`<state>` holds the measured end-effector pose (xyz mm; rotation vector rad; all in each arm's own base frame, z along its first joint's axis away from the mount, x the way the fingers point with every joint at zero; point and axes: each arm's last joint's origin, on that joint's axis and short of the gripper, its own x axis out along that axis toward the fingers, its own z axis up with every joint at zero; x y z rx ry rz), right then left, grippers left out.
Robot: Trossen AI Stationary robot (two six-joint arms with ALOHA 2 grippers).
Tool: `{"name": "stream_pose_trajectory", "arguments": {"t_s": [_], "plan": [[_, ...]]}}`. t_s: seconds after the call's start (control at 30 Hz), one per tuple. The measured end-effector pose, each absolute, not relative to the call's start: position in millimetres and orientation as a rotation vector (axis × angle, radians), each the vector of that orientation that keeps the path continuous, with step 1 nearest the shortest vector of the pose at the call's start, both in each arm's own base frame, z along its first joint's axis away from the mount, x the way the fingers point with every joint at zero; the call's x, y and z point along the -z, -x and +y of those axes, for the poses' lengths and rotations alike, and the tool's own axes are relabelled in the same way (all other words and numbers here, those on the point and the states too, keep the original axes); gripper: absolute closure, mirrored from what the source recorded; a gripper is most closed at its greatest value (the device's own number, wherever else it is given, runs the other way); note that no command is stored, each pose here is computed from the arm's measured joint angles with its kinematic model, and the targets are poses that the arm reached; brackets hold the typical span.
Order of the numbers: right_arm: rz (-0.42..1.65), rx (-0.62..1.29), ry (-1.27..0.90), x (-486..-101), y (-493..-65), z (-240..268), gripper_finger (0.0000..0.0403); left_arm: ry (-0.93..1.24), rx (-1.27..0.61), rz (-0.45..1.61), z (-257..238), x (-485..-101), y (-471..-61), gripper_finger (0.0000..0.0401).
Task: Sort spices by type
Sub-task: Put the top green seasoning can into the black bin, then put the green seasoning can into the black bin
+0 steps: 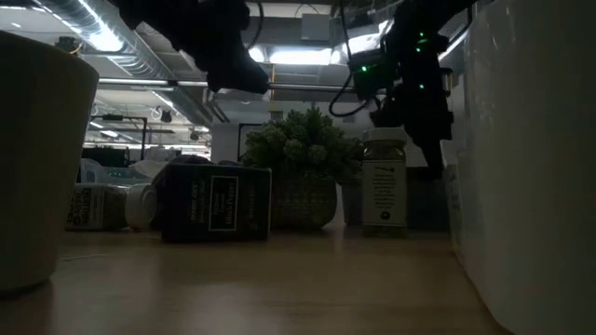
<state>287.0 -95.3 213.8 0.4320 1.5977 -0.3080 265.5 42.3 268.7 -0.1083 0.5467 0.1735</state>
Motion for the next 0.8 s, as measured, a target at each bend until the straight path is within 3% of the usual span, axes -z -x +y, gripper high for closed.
{"name": "stream_pose_trajectory", "arguments": {"t_s": [0.33, 0.8], "plan": [[1.601, 0.295, -0.42, -241, -291, -97, 0.024, 0.106, -0.057, 0.627, 7, -280, -266, 0.0238], [1.648, 0.293, -0.426, -244, -287, -95, 0.024, 0.339, -0.03, 0.872, -43, -264, -248, 0.0238]]}}
